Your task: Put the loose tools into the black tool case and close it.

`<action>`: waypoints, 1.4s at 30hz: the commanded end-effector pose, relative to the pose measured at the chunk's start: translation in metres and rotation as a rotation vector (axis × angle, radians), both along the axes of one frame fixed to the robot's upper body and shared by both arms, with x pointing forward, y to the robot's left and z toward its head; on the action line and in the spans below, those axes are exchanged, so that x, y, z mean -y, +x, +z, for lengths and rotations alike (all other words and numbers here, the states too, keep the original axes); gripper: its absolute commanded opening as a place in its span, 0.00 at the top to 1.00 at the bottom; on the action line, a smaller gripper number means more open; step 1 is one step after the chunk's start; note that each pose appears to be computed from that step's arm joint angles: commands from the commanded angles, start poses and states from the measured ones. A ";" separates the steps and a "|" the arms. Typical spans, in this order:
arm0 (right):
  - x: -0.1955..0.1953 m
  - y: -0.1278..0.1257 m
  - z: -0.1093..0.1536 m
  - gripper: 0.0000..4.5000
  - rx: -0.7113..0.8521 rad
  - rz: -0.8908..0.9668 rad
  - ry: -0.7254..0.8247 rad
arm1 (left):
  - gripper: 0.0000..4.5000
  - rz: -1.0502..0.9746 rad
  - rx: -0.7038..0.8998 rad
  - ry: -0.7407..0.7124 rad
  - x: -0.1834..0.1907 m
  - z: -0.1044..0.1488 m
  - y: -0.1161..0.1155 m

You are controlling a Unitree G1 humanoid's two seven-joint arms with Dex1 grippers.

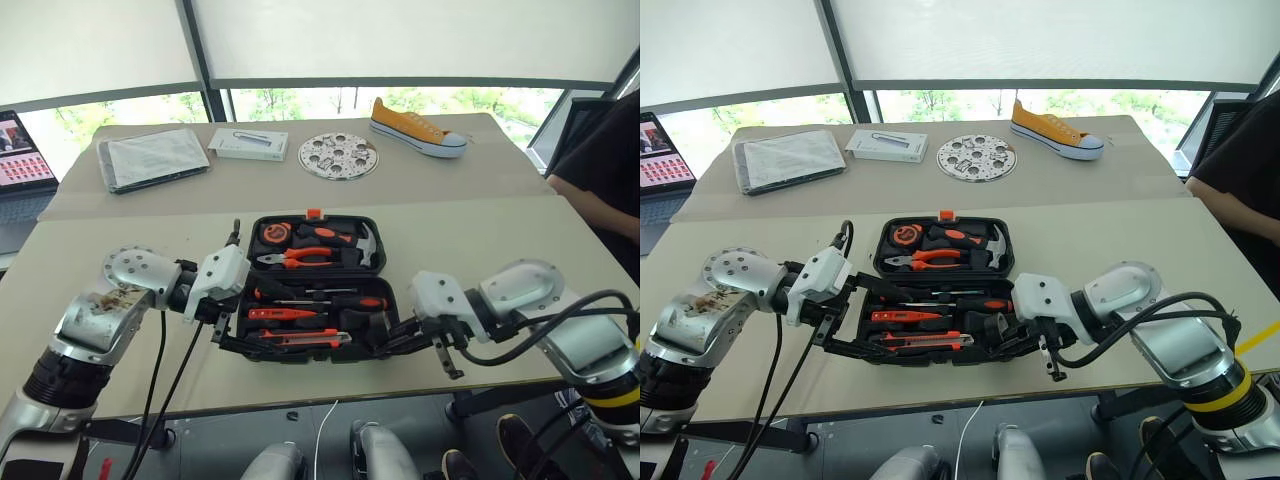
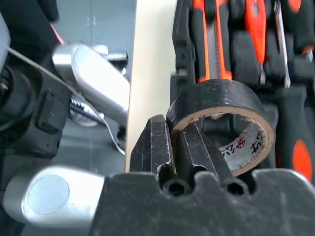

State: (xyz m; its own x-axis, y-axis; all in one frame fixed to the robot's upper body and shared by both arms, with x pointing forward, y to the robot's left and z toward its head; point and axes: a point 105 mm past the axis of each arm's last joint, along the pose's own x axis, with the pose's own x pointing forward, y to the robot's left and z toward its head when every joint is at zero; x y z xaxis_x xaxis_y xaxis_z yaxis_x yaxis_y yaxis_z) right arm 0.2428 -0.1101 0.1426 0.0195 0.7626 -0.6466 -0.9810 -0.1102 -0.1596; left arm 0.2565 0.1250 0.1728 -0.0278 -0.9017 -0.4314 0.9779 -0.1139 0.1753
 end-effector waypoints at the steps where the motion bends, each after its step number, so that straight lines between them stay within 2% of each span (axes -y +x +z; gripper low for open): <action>1: 0.002 0.004 -0.002 1.00 0.038 -0.019 -0.024 | 0.00 -0.030 0.053 -0.004 0.005 0.011 -0.002; 3: 0.006 0.008 -0.009 0.82 0.054 -0.034 -0.063 | 0.00 -0.029 0.054 -0.005 0.005 0.012 -0.002; 6: 0.007 0.010 -0.012 0.64 0.072 -0.024 -0.089 | 0.00 -0.025 0.051 -0.007 0.005 0.012 -0.002; 13: -0.007 0.001 0.019 0.11 0.029 0.014 0.031 | 0.00 -0.010 0.052 -0.007 0.005 0.013 0.002; 19: 0.006 0.025 0.054 0.11 0.064 -0.160 0.173 | 0.00 0.146 0.041 -0.011 -0.010 0.004 0.018; 22: 0.028 0.044 0.063 0.28 0.090 -0.349 0.266 | 0.00 0.336 0.058 -0.008 -0.034 -0.005 0.035; 25: 0.060 0.057 0.053 0.51 0.151 -0.507 0.264 | 0.16 0.522 0.062 0.007 -0.072 -0.016 0.043; 26: 0.068 0.062 0.047 0.56 0.170 -0.548 0.259 | 0.22 0.566 0.063 0.021 -0.082 -0.021 0.044; 30: 0.080 0.070 0.023 0.91 0.205 -0.589 0.224 | 0.60 0.628 0.075 0.077 -0.099 -0.038 0.045; 31: 0.080 0.071 0.018 0.95 0.213 -0.584 0.214 | 0.65 0.629 0.079 0.089 -0.100 -0.041 0.046; 32: 0.079 0.073 0.014 1.00 0.221 -0.576 0.207 | 0.75 0.628 0.082 0.094 -0.100 -0.044 0.047; 35: 0.070 0.076 0.002 1.00 0.238 -0.527 0.190 | 0.98 0.617 0.079 0.078 -0.090 -0.049 0.052; 39: 0.055 0.080 -0.006 1.00 0.266 -0.461 0.171 | 0.99 0.576 0.074 0.066 -0.072 -0.055 0.056; 42: 0.041 0.075 -0.009 1.00 0.251 -0.390 0.176 | 0.99 0.503 0.059 0.034 -0.054 -0.056 0.050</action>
State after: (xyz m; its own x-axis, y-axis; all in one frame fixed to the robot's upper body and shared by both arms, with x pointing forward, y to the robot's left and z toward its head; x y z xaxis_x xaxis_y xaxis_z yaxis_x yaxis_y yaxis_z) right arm 0.3197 -0.1633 0.1208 0.4911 0.7279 -0.4784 -0.8686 0.3678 -0.3321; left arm 0.3102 0.1982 0.1065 0.4795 -0.7300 -0.4869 0.8755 0.4355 0.2093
